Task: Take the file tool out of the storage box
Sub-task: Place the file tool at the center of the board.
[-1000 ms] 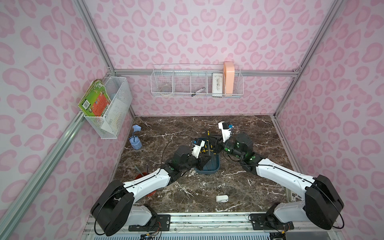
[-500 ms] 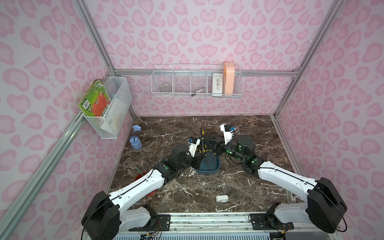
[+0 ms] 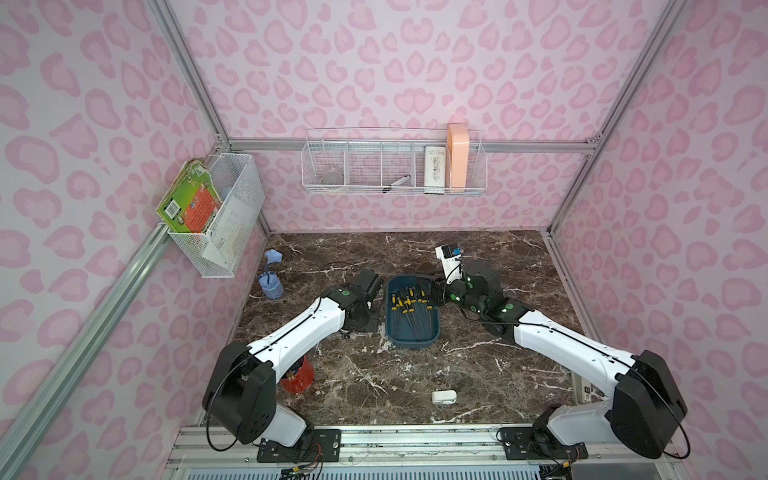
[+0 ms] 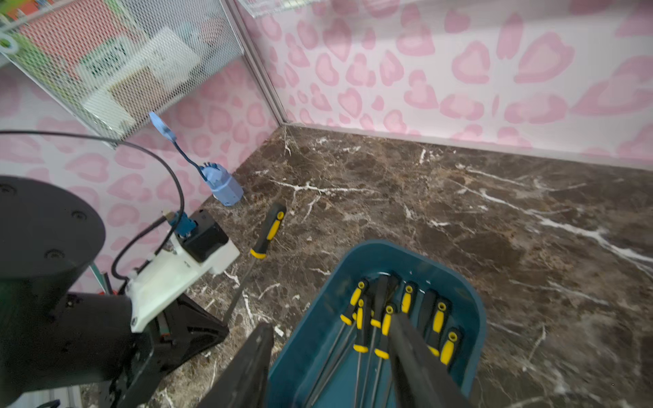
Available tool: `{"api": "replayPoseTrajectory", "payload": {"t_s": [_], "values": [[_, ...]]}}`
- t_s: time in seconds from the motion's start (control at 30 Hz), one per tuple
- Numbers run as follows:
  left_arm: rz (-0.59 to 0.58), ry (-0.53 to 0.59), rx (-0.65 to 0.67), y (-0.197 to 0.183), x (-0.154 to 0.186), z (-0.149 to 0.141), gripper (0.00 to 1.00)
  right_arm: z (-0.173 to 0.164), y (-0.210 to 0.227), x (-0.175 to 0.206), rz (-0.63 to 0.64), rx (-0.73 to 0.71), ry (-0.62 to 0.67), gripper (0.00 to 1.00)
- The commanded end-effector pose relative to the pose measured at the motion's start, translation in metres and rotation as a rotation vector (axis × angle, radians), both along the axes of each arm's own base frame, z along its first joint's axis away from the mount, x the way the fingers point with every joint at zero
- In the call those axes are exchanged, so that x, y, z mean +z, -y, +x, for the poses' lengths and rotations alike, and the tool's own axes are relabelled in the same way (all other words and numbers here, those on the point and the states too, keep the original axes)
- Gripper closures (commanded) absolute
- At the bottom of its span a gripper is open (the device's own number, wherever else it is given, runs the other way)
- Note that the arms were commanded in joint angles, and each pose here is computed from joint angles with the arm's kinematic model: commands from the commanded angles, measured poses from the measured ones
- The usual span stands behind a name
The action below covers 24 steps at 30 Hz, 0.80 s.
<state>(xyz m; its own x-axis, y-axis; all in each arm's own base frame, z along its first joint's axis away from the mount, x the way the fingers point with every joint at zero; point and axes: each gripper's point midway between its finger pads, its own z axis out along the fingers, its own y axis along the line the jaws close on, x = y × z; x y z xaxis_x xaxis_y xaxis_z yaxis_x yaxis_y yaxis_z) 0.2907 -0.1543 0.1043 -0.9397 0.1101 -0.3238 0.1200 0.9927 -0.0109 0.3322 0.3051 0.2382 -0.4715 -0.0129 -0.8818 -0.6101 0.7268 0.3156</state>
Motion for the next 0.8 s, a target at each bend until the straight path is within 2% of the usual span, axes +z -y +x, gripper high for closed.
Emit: {"api": "replayPoseTrajectory", "payload": {"t_s": [0.0,0.17,0.33,0.43,0.77], "values": [[0.004,-0.097,-0.014,0.0,-0.01,-0.012,1.0,0.005,0.003,-0.017,-0.065,-0.023,-0.04,0.47],[-0.015,-0.174,-0.007,0.006,-0.028,-0.009,1.0,0.018,-0.006,-0.052,-0.17,-0.017,-0.136,0.47],[-0.021,-0.217,-0.008,0.009,-0.043,-0.002,1.0,0.027,-0.017,-0.089,-0.27,0.013,-0.217,0.51],[-0.021,-0.249,-0.009,0.011,-0.051,0.001,1.0,0.031,-0.022,-0.103,-0.27,0.038,-0.24,0.55],[-0.029,-0.355,0.034,0.01,-0.077,0.008,1.0,0.039,-0.027,-0.122,-0.264,0.077,-0.287,0.55]]}}
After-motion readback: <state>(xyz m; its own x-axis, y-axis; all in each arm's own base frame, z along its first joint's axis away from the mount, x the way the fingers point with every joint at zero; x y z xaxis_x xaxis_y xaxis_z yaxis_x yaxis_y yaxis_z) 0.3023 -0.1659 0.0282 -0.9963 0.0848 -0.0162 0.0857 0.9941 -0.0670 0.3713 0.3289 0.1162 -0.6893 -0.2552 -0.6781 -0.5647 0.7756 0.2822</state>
